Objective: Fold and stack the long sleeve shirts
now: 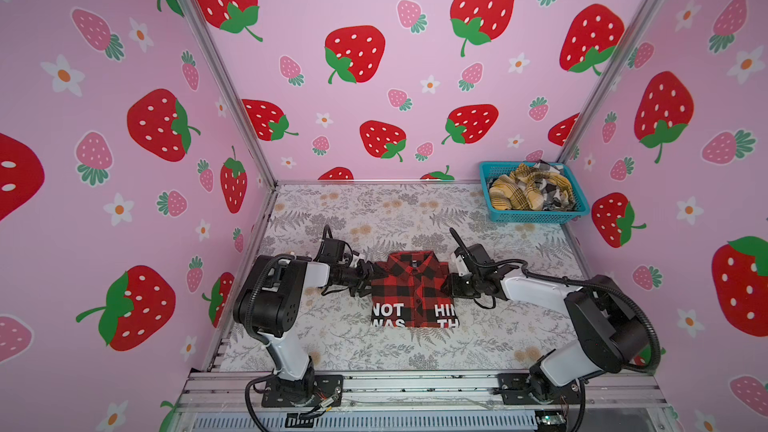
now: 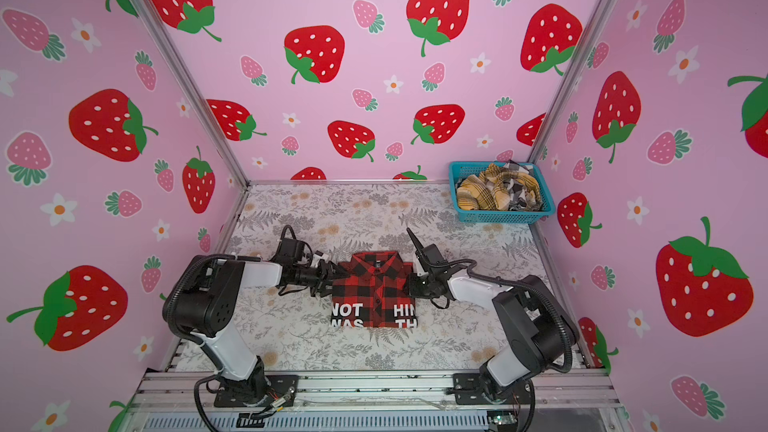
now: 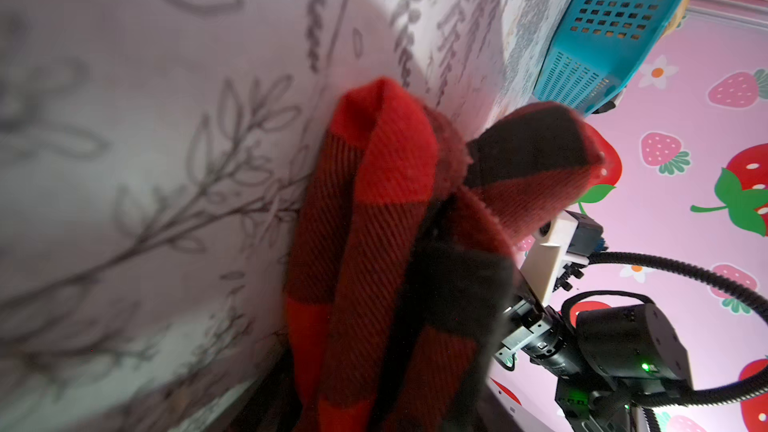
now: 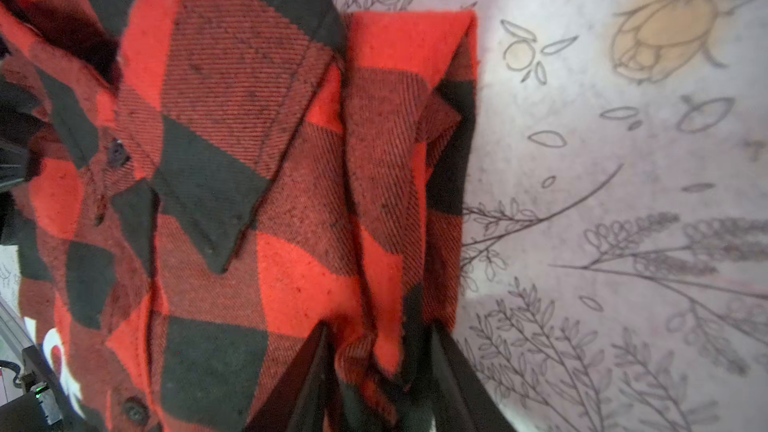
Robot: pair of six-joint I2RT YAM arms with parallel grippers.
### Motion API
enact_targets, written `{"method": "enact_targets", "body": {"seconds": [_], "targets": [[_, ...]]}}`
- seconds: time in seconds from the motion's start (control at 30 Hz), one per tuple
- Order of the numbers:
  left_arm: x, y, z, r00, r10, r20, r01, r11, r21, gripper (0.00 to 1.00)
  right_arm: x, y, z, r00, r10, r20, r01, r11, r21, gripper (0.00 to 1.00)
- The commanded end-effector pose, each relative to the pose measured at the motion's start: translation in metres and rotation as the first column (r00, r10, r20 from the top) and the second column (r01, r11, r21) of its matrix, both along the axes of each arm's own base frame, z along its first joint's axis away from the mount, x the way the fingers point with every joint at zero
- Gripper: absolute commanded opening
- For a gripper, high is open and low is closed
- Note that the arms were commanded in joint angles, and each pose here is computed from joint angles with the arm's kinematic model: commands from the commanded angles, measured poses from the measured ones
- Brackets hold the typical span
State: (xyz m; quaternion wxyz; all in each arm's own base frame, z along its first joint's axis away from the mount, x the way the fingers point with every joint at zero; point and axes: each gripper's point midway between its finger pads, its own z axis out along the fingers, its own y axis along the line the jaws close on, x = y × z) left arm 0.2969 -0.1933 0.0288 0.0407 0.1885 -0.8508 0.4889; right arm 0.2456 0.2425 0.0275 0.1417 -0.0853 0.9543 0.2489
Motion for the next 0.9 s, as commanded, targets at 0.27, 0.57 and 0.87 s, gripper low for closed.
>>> {"method": "enact_targets", "body": {"seconds": [0.27, 0.57, 0.87], "targets": [[-0.017, 0.011, -0.064, 0.99, 0.076, -0.115, -0.046, 0.969, 0.242, 0.34, -0.008, -0.008, -0.017, 0.998, -0.011, -0.055, 0.009, 0.999, -0.038, 0.42], [-0.005, -0.001, -0.049, 0.997, 0.055, -0.051, -0.044, 0.977, 0.209, 0.22, -0.003, -0.01, -0.005, 0.999, -0.028, -0.023, 0.027, 0.999, -0.038, 0.41], [-0.003, 0.0, -0.033, 1.0, 0.019, -0.008, -0.016, 0.969, 0.245, 0.16, 0.003, -0.005, 0.036, 0.997, -0.034, 0.064, 0.033, 0.999, 0.002, 0.42]]}}
